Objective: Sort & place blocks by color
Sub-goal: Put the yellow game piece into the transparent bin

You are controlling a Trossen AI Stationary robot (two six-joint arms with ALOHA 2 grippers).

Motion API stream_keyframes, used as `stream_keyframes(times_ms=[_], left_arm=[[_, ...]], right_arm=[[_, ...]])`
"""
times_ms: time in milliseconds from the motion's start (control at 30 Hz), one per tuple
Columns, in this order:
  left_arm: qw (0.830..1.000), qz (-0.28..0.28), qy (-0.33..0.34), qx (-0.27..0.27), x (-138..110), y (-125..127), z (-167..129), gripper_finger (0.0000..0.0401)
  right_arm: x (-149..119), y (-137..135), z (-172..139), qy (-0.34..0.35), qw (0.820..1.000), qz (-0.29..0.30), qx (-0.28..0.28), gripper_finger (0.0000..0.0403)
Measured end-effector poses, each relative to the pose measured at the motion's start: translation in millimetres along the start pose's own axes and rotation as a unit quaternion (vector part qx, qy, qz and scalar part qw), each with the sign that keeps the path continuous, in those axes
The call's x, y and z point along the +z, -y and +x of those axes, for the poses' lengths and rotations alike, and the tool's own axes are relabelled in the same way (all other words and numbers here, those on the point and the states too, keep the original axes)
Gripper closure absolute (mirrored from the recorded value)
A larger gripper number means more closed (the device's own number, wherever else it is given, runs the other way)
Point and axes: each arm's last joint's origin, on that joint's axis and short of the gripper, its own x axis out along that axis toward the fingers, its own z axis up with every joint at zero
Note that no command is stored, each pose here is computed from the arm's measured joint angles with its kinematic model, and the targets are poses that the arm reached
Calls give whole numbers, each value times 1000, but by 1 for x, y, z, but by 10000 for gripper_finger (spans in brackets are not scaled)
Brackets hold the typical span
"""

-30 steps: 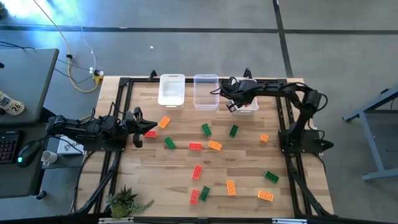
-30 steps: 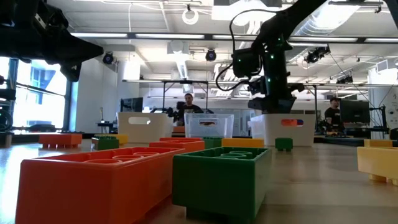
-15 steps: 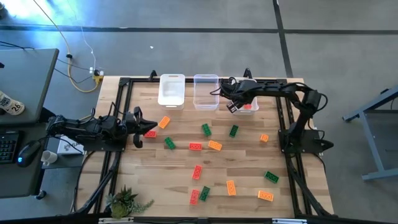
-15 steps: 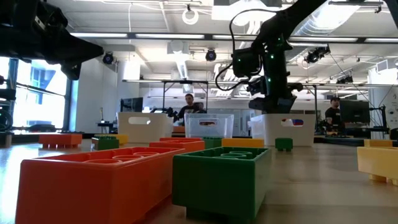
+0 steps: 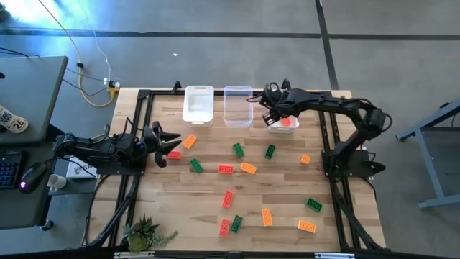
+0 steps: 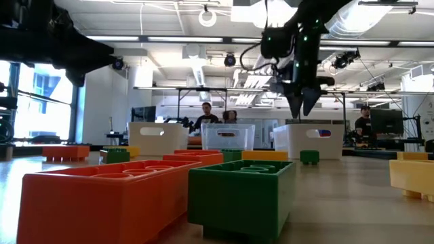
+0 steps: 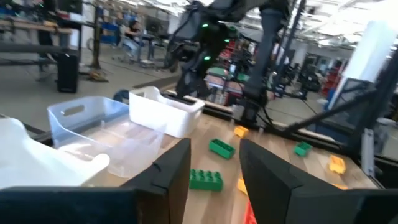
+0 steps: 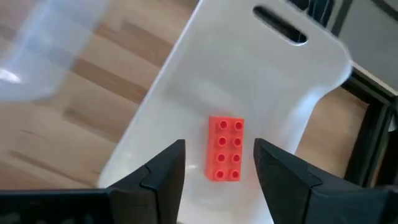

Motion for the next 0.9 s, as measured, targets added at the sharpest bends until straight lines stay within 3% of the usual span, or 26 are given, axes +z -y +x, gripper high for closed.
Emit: stream_keyframes(times_ms=[233,533,900], left_arm=[[1000,16,7,10,23,2,-3,272],[991,70,-94,67,44,7,5,272],[978,81,-172,88,58,23,36,237]], right_arm=[[-5,9,-37,52,997,28,47,224],[-13,8,-75,124,986,30,111,224],[-18,4,-84,139,983,17,120,224]])
